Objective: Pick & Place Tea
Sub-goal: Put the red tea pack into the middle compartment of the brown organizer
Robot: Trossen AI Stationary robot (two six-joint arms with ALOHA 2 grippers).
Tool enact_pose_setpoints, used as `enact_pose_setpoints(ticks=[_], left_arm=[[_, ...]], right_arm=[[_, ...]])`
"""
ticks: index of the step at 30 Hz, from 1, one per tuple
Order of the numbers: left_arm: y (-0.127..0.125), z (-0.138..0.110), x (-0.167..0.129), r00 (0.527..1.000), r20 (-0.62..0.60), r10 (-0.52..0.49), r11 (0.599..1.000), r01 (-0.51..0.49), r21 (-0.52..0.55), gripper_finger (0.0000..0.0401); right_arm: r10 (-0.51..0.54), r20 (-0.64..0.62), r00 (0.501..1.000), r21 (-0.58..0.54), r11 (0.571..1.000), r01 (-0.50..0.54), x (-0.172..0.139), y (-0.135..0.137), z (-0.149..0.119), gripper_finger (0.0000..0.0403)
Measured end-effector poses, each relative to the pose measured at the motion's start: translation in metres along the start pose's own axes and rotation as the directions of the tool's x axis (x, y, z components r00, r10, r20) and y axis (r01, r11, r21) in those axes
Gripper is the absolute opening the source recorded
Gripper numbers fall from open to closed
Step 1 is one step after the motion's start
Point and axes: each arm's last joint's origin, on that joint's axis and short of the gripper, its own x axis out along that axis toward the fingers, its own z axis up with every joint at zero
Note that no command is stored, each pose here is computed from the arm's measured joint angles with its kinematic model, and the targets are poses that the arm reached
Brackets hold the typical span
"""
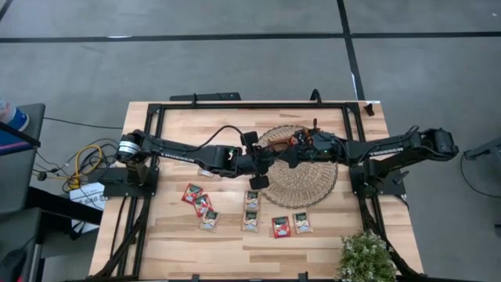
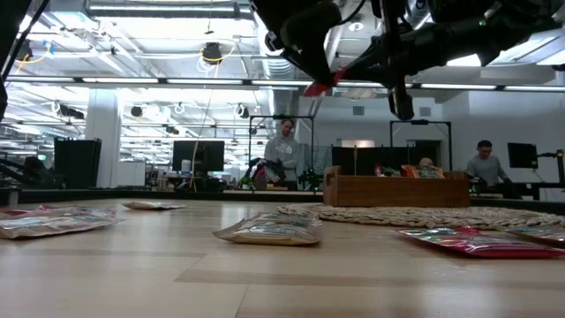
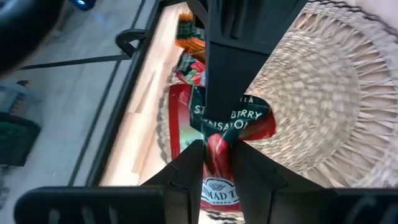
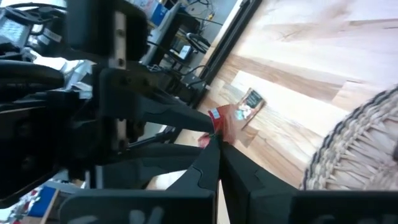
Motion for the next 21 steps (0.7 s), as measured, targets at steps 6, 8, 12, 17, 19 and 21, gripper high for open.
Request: enact_pose_setpoints(ticks=[6,8,12,17,19,21], left_arm=[[-0.005,-0.003,-0.005,0.995,-0.026,0.099,0.995,-0.098,0.011,0.0098],[-0.007,-0.005,-0.007,0.994,-0.037,0.106,0.994,-0.106,0.012,0.0109],[-0.013,-0.011,-0.012,0.992,-0.081,0.099,0.995,-0.096,0.039,0.0128],[-0.012,-0.028,-0.016,0.967,-0.229,0.112,0.992,-0.095,0.081,0.0137],[-0.009,-0.034,-0.015,0.953,-0.28,0.117,0.992,-0.099,0.076,0.0138],[-0.005,-0.037,-0.014,0.944,-0.307,0.119,0.993,-0.109,0.05,0.0138]], right_arm=[[-0.051,-0.016,0.999,0.003,0.999,0.051,0.0,-0.006,0.0,0.0],[-0.068,-0.019,0.998,0.005,0.998,0.068,0.0,-0.009,0.001,0.0],[-0.08,-0.014,0.997,-0.001,0.997,0.08,0.0,-0.012,0.004,0.0],[-0.202,-0.114,0.973,-0.1,0.977,0.191,-0.01,-0.01,0.013,0.0],[-0.293,-0.177,0.94,-0.199,0.945,0.258,-0.02,-0.003,0.02,0.0],[-0.361,-0.218,0.907,-0.299,0.909,0.29,-0.03,0.008,0.031,0.0]])
